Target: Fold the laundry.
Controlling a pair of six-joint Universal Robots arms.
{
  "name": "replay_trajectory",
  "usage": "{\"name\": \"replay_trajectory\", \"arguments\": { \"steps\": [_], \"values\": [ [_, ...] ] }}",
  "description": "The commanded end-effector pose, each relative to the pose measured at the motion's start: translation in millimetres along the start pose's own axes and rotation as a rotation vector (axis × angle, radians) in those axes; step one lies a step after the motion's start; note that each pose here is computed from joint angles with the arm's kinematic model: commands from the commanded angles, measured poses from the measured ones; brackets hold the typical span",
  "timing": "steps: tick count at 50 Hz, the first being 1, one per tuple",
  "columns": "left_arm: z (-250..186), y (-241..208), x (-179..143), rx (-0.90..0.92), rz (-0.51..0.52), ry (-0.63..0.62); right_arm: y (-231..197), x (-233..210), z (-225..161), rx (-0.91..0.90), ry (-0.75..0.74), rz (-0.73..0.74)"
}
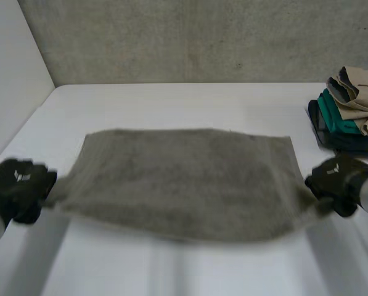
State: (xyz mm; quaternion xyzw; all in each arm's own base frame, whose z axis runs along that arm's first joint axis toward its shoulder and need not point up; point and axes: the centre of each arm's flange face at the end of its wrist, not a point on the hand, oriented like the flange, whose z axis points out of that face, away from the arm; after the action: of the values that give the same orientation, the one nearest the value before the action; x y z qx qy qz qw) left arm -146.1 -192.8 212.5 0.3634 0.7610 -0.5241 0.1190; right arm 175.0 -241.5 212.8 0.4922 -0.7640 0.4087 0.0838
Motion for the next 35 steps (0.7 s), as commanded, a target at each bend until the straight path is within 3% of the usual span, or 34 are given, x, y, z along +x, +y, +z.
{"name": "replay_trajectory", "arguments": {
  "steps": [1,14,24,32,35],
  "values": [
    [-5.6,10.3,1.6,-0.06,0.116,0.033,0.6,3.6,-6.6,-0.004,0.007,-0.034],
    [110.7,-31.6,4.0,0.245,0.111,-0.015,0.5,44.6,94.4,0.096,0.233,0.119],
    [207.2,-41.3,-1.1,0.186,0.111,-0.161,-17.6,64.4,161.5,0.211,0.396,0.108],
    [238.9,-51.2,7.9,0.228,0.109,-0.183,-35.7,56.1,194.0,0.275,0.419,0.099],
    [235.1,-67.1,18.1,0.284,0.112,-0.175,-44.2,54.1,189.2,0.285,0.438,0.132]
  ]
}}
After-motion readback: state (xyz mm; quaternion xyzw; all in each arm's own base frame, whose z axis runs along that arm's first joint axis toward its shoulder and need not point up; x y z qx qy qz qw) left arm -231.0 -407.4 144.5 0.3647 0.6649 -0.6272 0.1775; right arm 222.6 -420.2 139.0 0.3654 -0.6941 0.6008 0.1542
